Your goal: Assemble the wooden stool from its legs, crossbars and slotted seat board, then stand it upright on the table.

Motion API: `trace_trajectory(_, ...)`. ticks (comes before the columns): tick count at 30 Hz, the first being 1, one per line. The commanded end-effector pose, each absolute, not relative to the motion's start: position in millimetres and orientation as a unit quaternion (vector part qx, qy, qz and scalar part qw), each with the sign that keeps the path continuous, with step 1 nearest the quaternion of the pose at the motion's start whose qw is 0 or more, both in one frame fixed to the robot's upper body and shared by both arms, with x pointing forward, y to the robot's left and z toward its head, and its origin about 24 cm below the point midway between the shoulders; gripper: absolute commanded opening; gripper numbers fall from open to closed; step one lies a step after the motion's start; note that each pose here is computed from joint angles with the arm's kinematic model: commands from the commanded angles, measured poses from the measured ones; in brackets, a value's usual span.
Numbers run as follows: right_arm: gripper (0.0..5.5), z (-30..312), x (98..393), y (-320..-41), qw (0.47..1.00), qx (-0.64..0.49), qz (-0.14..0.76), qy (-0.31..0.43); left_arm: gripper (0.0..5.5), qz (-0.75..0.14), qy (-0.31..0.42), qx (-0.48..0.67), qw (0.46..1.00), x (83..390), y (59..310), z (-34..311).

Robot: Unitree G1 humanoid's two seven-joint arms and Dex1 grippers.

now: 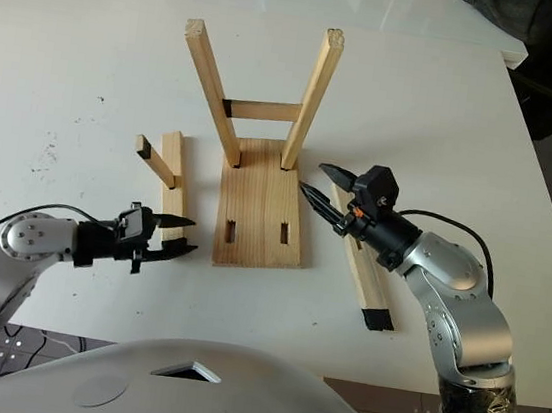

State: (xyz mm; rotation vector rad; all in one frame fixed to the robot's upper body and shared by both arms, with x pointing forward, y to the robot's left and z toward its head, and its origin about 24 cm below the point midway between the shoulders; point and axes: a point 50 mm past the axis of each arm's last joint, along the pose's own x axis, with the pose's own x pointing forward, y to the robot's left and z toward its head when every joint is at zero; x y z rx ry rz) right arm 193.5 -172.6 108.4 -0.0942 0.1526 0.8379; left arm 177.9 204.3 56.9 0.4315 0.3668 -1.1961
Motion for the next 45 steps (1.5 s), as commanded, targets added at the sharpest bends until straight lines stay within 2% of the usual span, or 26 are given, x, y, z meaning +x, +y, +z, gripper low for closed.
trace_trajectory(1, 2.26, 106.6, 189.2, -171.2, 0.912, -0.048, 0.401, 0.074, 2.14, -0.563, 0.201, 0.244, 0.764, 181.0, 221.1, 60.8)
trace_trajectory(7, 2.26, 105.3, 186.5, -171.3, 0.918, -0.043, 0.387, 0.072, 2.14, -0.556, 0.255, 0.303, 0.731, 191.0, 257.5, 73.3)
trace_trajectory(12, 2.26, 102.9, 183.5, -170.0, 0.924, -0.039, 0.373, 0.073, 2.14, -0.528, 0.232, 0.321, 0.751, 219.7, 273.1, 94.4)
trace_trajectory(15, 2.26, 102.3, 182.6, -170.3, 0.925, -0.04, 0.371, 0.075, 2.14, -0.516, 0.204, 0.273, 0.786, 230.0, 269.8, 112.9)
trace_trajectory(17, 2.26, 101.1, 181.4, -171.9, 0.927, -0.042, 0.366, 0.078, 2.21, -0.497, 0.21, 0.249, 0.804, 233.0, 269.2, 117.0)
trace_trajectory(19, 2.26, 100.1, 179.8, -172.8, 0.928, -0.044, 0.361, 0.081, 2.43, -0.481, 0.234, 0.237, 0.811, 228.9, 268.5, 110.7)
trace_trajectory(23, 2.26, 99.7, 178.0, -173.8, 0.929, -0.045, 0.357, 0.084, 3.07, -0.453, 0.296, 0.197, 0.818, 200.7, 259.3, 84.9)
trace_trajectory(25, 2.26, 99.3, 176.2, -175.3, 0.931, -0.045, 0.351, 0.085, 3.07, -0.419, 0.312, 0.158, 0.838, 195.9, 254.0, 79.1)
trace_trajectory(31, 2.26, 98.2, 175.7, -173.3, 0.931, -0.043, 0.353, 0.085, 3.07, -0.338, 0.235, 0.116, 0.904, 213.5, 230.4, 91.1)
trace_trajectory(45, 2.26, 98.3, 179.3, -173.8, 0.926, -0.049, 0.364, 0.089, 3.07, -0.298, 0.31, 0.119, 0.895, 186.1, 224.3, 39.7)
